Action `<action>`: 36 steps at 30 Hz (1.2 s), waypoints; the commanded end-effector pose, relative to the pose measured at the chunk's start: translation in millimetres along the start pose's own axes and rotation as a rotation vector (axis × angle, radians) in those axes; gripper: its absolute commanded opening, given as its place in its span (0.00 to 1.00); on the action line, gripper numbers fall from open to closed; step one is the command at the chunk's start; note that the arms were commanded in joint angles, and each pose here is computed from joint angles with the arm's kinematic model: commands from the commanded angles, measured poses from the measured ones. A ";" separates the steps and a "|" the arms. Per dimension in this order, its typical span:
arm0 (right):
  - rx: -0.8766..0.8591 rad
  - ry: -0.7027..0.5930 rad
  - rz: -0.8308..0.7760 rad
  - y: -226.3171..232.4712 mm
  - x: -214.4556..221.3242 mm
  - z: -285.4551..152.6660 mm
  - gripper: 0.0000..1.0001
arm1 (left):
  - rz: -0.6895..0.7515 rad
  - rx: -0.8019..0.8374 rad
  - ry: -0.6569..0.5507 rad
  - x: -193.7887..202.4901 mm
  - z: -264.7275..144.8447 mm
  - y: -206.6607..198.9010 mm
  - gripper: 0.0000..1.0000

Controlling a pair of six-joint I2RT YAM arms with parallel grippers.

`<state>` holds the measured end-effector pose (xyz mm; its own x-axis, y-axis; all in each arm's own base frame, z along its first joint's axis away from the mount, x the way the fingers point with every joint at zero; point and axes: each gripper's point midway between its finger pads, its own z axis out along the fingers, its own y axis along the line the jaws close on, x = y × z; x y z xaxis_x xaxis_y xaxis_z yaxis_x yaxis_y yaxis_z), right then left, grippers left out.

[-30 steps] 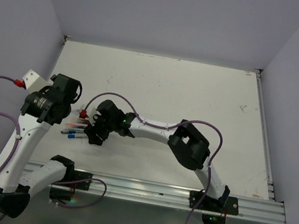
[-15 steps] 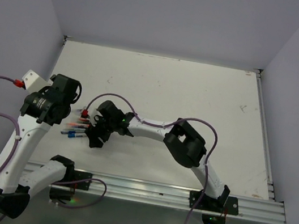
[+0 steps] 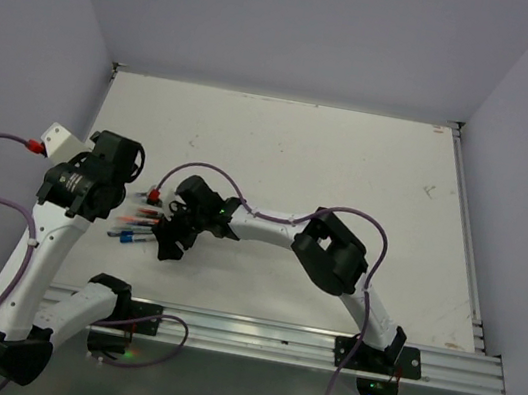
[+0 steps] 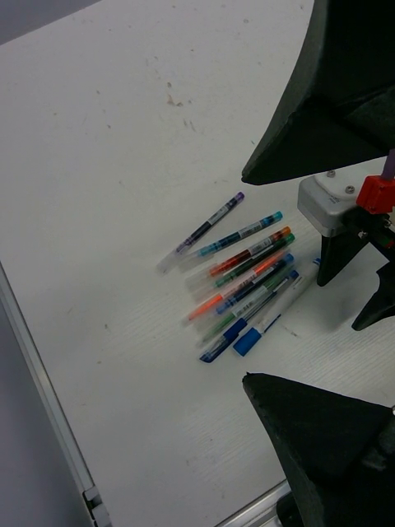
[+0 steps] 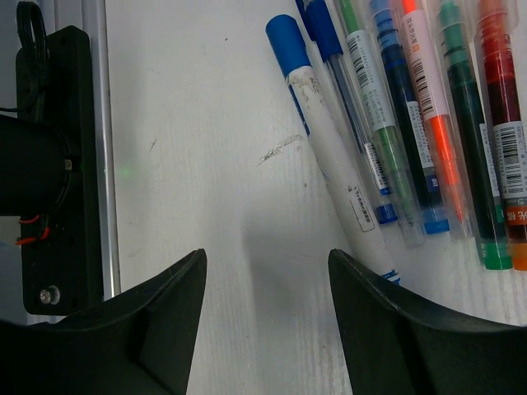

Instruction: Open the pen caps

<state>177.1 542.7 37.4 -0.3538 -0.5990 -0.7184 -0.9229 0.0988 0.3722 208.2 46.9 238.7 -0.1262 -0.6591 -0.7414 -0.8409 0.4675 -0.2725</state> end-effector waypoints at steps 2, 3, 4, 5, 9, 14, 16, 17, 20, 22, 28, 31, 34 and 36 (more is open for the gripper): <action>-0.025 -0.107 -0.054 16.5 -49.4 -23.0 0.65 | -0.032 0.007 -0.045 -9.5 1.5 -2.4 1.00; -0.027 -0.117 -0.060 18.0 -52.6 -23.6 0.65 | -0.031 0.007 -0.047 -10.0 1.3 -2.1 1.00; -0.021 -0.120 -0.058 16.5 -53.2 -23.9 0.65 | -0.034 0.008 -0.051 -10.8 1.2 -2.1 1.00; -0.018 -0.121 -0.059 16.1 -54.0 -24.0 0.65 | -0.033 0.009 -0.053 -11.2 1.2 -2.3 1.00; -0.013 -0.130 -0.065 15.2 -59.8 -25.5 0.65 | -0.033 0.011 -0.050 -10.2 2.0 -3.3 1.00; 0.000 -0.137 -0.067 10.7 -66.1 -26.9 0.65 | -0.028 0.009 -0.049 -9.1 3.1 -3.3 1.00; 0.007 -0.139 -0.071 9.3 -68.1 -28.3 0.65 | -0.025 0.008 -0.048 -8.5 3.7 -3.1 1.00; 0.011 -0.143 -0.071 8.2 -69.6 -29.0 0.65 | -0.024 0.009 -0.050 -8.4 3.9 -3.5 1.00; 0.014 -0.135 -0.061 1.3 -68.0 -26.8 0.65 | -0.028 0.013 -0.051 -9.4 3.3 -4.7 1.00; 0.013 -0.125 -0.056 -2.6 -64.5 -22.8 0.65 | -0.025 0.015 -0.047 -8.7 3.4 -5.7 1.00; 0.021 -0.100 -0.049 -11.0 -54.4 -15.0 0.64 | -0.023 0.015 -0.050 -9.3 3.3 -4.9 1.00; 0.020 -0.093 -0.046 -11.8 -51.3 -12.0 0.64 | -0.022 0.016 -0.053 -10.0 3.1 -5.2 1.00; 0.023 -0.079 -0.038 -15.2 -45.0 -9.0 0.64 | -0.024 0.019 -0.054 -10.8 2.8 -6.4 1.00; 0.022 -0.074 -0.038 -15.0 -42.4 -7.8 0.64 | -0.025 0.021 -0.055 -11.4 2.3 -6.4 1.00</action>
<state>202.1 555.6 57.1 -0.3465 -0.5548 -0.7564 -0.9313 0.1068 0.3483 211.5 46.4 238.1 -0.1305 -0.6517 -0.7472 -0.8333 0.4804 -0.2735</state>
